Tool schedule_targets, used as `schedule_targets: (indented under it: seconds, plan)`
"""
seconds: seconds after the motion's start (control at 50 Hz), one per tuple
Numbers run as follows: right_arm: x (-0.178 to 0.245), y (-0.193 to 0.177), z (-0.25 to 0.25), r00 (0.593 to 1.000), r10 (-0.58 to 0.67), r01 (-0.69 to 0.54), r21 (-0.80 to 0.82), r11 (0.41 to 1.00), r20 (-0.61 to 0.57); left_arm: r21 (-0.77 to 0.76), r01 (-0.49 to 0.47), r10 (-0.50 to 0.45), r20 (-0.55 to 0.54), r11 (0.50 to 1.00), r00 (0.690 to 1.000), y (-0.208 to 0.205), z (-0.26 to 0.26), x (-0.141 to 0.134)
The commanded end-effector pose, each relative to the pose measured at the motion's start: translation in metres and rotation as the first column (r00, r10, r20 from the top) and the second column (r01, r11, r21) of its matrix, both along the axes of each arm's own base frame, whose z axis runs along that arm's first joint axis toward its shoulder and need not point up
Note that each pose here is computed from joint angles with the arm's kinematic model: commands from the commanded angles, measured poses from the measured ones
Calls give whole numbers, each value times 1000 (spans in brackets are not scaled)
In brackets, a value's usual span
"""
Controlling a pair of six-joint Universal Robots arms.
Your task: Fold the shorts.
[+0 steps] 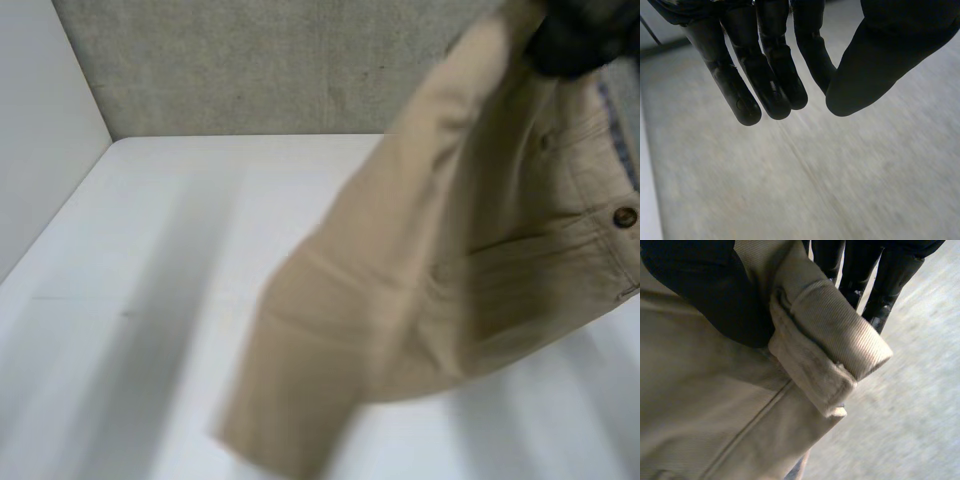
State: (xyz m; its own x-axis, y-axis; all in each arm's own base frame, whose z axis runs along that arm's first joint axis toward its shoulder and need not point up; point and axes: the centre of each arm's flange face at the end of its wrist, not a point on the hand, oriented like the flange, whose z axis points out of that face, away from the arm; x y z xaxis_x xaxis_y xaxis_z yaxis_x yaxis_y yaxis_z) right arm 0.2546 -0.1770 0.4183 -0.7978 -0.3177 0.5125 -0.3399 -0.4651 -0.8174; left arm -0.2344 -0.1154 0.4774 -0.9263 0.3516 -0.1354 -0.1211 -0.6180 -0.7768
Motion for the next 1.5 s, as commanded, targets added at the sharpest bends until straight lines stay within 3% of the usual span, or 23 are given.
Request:
schedule_targets:
  seconds: [0.02,0.1,0.2,0.3,0.4,0.56,0.64,0.94,1.08,1.16,1.24,1.26,1.4,1.42,1.5]
  plan:
    - [22,-38,-60,995,10,8,187,982,-98,199,-14,-15,148,980,989,-60,-69,-44]
    - [31,-56,-92,990,12,25,264,964,-140,324,-40,-36,227,945,973,-87,-118,-64]
    - [36,-65,-110,986,17,34,304,952,-164,463,-55,-98,300,885,949,-90,-168,-75]
    - [38,-72,-117,987,1,47,297,954,-159,598,-21,-134,214,801,968,-89,-188,-70]
    - [40,-83,-121,992,-49,78,271,959,-113,753,14,-140,105,658,985,-97,-226,-72]
    - [39,-86,-123,996,-59,78,286,955,-73,877,-56,-167,153,477,974,-91,-275,-69]
    - [37,-87,-124,996,-65,82,296,952,-67,897,-76,-196,177,436,964,-82,-291,-71]
    - [36,-84,-137,994,-61,86,319,944,-85,926,-47,-367,194,373,910,-37,-323,-100]
    - [34,-82,-143,994,-61,90,336,937,-93,932,-73,-375,213,355,902,-43,-344,-110]
    - [33,-81,-146,993,-62,94,346,934,-103,924,-69,-351,211,376,912,-49,-344,-112]
    - [30,-78,-145,990,-63,103,343,934,-126,899,-78,-283,217,432,934,-55,-331,-110]
    - [29,-76,-143,990,-63,104,337,936,-129,882,-66,-251,203,466,946,-56,-313,-106]
    - [12,-54,-118,959,-64,143,276,950,-276,810,23,-190,110,586,976,-51,-236,-82]
    - [9,-53,-114,955,-71,152,267,952,-288,781,46,-166,75,622,983,-51,-214,-73]
    - [-5,-43,-83,948,-116,176,185,967,-296,707,113,-161,1,698,987,-45,-168,-53]
